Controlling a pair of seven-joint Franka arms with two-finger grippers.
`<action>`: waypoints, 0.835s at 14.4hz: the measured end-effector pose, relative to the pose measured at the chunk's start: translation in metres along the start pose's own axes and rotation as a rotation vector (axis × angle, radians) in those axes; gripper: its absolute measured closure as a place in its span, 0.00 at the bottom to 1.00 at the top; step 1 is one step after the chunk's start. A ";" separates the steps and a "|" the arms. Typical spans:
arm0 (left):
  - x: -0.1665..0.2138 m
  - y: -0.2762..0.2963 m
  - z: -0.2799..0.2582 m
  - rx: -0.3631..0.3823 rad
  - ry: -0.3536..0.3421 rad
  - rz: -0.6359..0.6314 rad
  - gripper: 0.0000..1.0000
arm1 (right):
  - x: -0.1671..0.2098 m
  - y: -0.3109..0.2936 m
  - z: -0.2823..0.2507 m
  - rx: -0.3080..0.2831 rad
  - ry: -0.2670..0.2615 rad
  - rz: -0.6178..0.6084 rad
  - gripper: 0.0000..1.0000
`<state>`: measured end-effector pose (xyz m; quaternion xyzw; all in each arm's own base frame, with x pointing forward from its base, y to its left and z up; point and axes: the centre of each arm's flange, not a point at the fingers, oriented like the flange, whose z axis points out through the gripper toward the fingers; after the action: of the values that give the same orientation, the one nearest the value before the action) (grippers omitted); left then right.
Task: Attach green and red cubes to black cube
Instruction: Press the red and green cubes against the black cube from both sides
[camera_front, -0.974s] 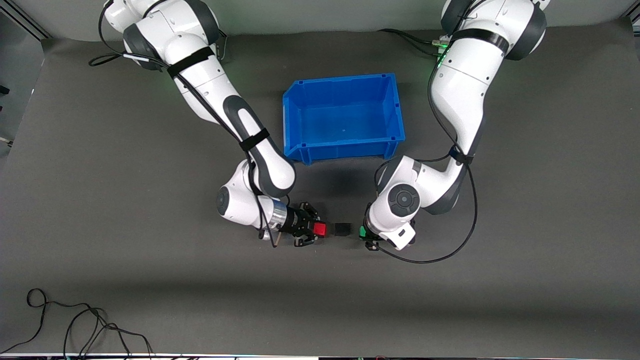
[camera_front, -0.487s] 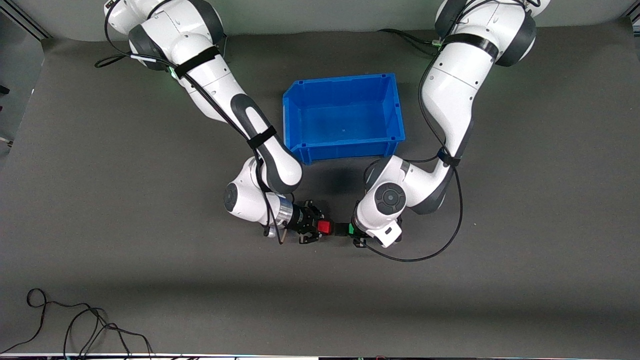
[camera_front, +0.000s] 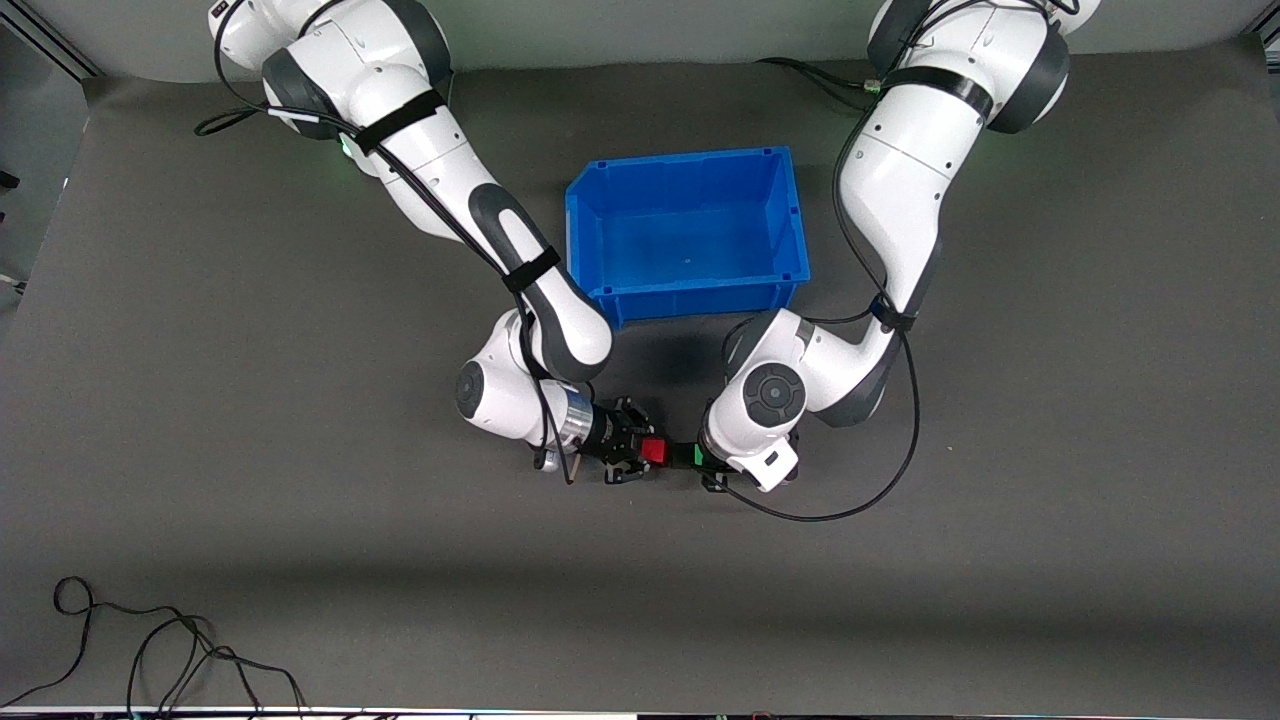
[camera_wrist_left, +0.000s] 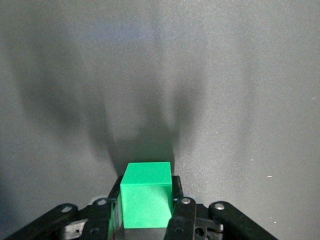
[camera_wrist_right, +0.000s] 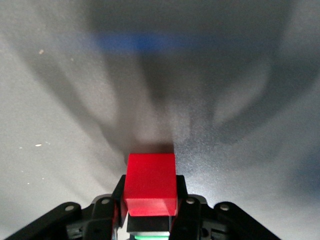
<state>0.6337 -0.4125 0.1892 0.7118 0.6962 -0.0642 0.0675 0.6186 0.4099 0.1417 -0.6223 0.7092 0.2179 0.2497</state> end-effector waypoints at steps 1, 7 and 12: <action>-0.001 -0.001 0.002 0.002 0.001 0.002 0.61 | -0.001 0.001 0.001 -0.001 0.000 -0.002 0.60; -0.003 -0.002 0.002 0.003 0.002 0.006 0.61 | -0.004 0.003 0.003 -0.001 0.002 -0.009 0.60; -0.007 -0.004 0.003 0.003 0.002 0.011 0.61 | -0.007 0.006 0.006 0.001 0.001 -0.015 0.33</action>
<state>0.6299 -0.4195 0.1877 0.7159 0.6921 -0.0644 0.0662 0.6143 0.4199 0.1417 -0.6276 0.7047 0.2153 0.2515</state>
